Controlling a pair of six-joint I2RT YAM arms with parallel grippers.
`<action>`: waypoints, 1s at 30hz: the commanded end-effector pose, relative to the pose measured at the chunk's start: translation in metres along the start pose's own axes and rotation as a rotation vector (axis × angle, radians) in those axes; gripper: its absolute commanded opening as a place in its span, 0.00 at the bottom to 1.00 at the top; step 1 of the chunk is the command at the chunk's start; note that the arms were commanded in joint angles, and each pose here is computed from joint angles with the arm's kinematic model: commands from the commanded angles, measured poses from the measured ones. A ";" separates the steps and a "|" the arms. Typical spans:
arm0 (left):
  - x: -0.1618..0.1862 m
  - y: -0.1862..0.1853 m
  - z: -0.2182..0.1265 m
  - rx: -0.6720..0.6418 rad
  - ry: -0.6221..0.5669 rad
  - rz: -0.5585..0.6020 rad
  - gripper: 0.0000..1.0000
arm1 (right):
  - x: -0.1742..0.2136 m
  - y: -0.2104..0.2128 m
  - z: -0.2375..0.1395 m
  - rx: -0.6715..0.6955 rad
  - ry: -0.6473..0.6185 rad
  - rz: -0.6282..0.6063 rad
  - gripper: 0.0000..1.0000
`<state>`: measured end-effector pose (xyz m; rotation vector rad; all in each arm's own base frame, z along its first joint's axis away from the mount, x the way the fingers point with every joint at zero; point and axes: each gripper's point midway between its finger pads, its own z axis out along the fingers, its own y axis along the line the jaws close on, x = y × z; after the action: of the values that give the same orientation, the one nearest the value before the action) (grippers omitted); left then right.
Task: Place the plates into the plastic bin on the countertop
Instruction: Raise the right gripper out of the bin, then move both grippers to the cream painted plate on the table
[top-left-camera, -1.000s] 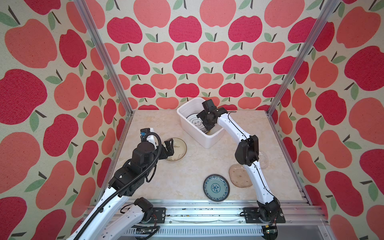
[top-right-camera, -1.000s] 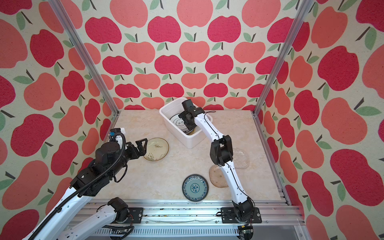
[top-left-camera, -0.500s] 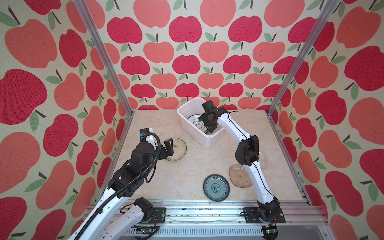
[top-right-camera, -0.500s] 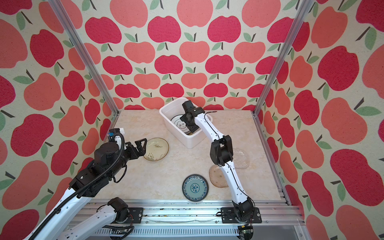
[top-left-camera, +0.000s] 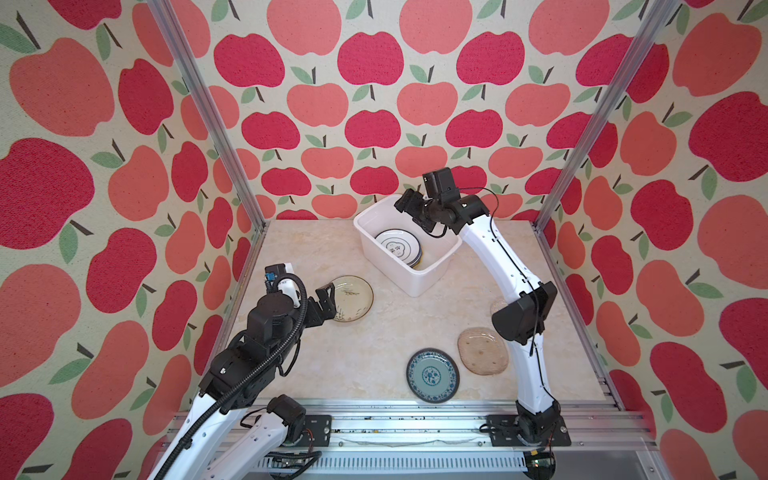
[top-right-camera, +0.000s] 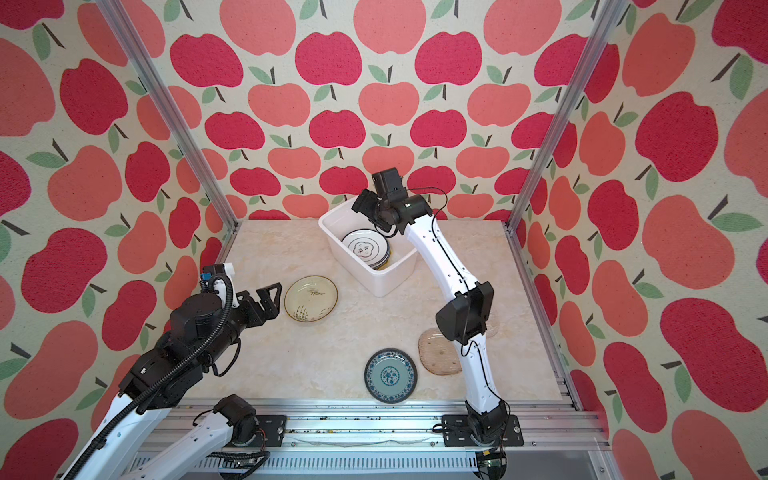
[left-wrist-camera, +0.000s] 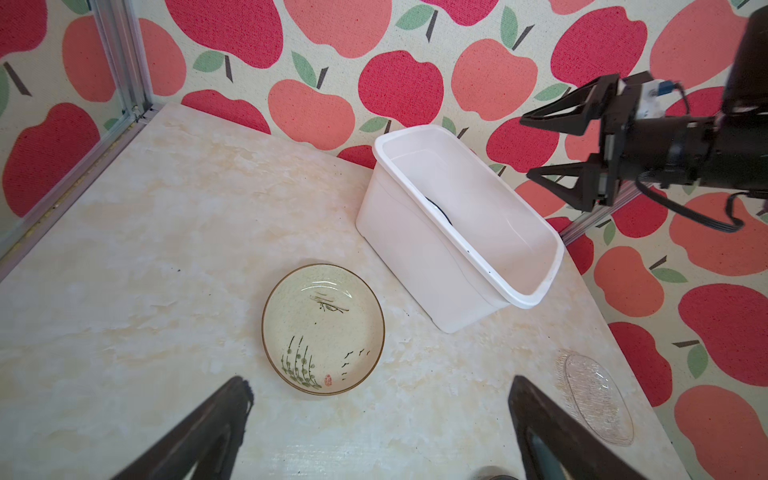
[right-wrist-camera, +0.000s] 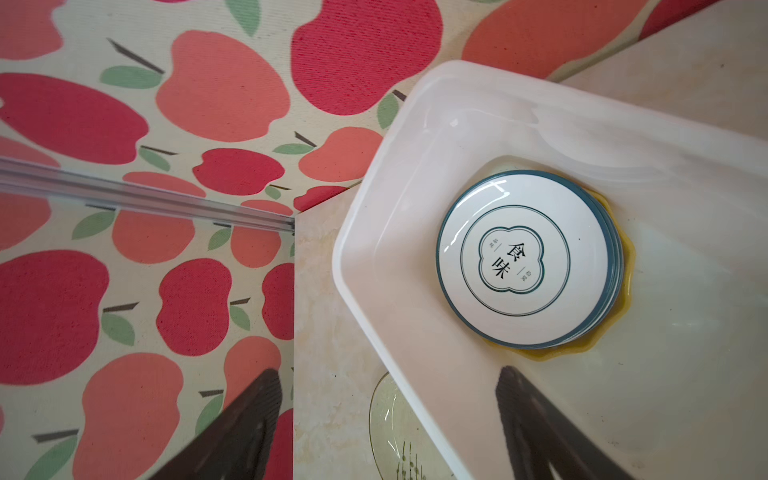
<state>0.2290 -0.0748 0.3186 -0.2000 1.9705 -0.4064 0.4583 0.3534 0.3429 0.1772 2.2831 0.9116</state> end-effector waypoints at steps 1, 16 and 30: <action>0.002 0.011 -0.008 -0.058 0.068 -0.038 0.99 | 0.018 0.032 -0.046 -0.076 0.024 -0.238 0.83; 0.053 0.055 0.072 -0.175 0.587 -0.246 0.99 | 0.249 0.007 -0.050 -0.057 0.211 -0.048 0.81; 0.064 0.083 0.176 0.013 0.740 -0.148 0.99 | 0.330 -0.049 0.040 -0.027 0.218 0.400 0.81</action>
<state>0.3491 -0.0437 0.1594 -0.3406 2.7446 -0.5476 0.2223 0.4352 0.0994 0.4450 2.5957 1.0656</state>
